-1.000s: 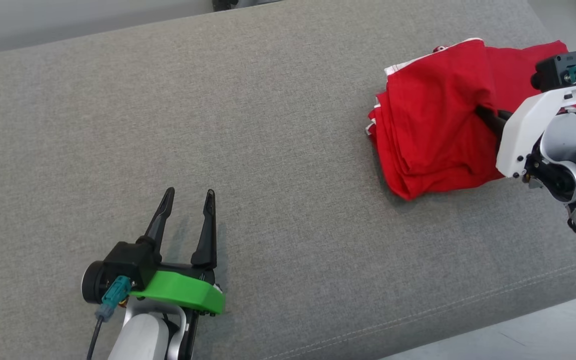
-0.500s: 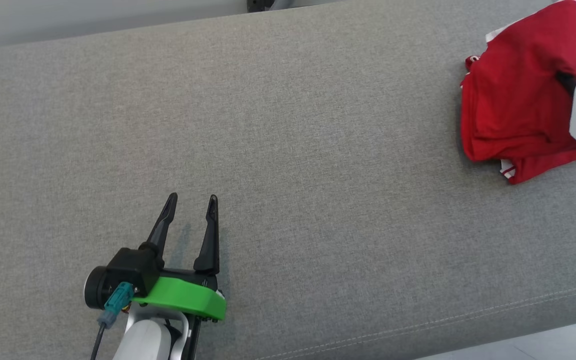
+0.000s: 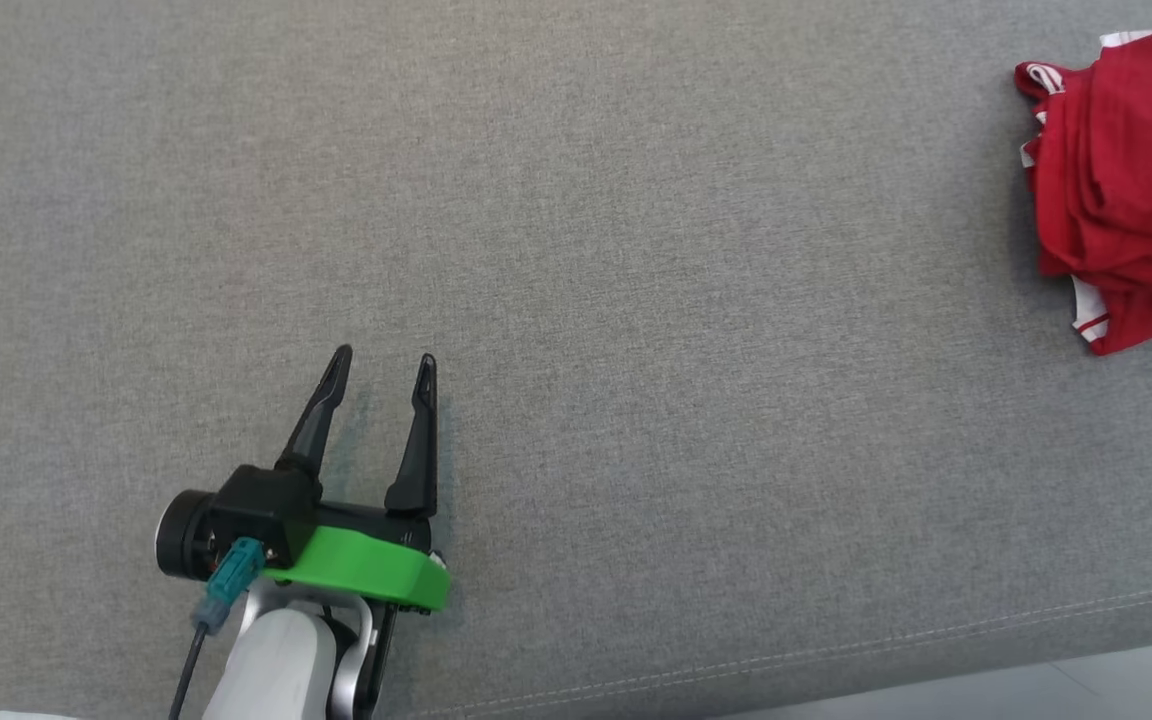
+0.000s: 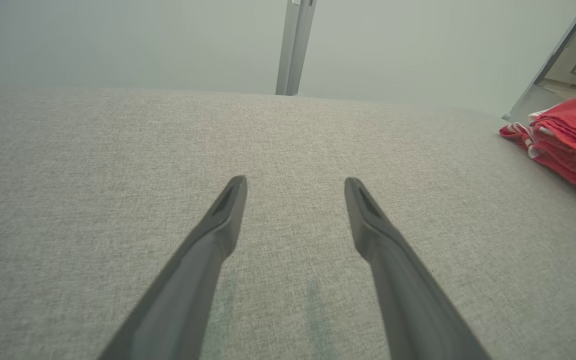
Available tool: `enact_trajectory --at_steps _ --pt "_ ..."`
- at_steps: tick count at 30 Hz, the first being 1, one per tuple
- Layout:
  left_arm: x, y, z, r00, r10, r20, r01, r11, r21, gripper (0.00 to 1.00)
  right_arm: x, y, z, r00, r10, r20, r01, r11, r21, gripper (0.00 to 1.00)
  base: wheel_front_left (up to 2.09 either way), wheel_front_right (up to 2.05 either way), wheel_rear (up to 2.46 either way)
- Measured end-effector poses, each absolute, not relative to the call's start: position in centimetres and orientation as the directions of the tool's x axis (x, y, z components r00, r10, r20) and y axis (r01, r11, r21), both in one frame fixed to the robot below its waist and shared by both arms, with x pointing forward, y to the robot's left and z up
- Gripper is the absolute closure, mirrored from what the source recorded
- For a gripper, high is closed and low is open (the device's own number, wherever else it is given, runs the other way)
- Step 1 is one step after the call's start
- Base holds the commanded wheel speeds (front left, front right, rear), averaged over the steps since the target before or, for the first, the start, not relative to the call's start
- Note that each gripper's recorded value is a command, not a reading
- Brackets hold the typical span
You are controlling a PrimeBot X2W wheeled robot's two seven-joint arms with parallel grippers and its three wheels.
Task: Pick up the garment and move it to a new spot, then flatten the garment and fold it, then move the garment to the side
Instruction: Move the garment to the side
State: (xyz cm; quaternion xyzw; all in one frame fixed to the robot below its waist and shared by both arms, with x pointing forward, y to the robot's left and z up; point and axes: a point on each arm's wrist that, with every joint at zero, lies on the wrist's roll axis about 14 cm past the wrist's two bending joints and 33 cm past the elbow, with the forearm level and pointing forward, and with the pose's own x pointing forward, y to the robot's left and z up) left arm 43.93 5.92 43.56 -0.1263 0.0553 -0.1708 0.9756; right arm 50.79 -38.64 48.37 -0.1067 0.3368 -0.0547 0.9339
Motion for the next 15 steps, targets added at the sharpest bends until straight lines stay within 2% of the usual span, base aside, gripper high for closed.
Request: enact_trajectory --at_steps 15 --pt "44.9 6.1 41.1 0.925 -0.360 -0.121 0.321 0.912 -0.256 0.00 52.2 -42.2 45.2 0.747 -0.292 -0.597 0.051 0.921 -0.386 1.00 0.00 0.00 0.00"
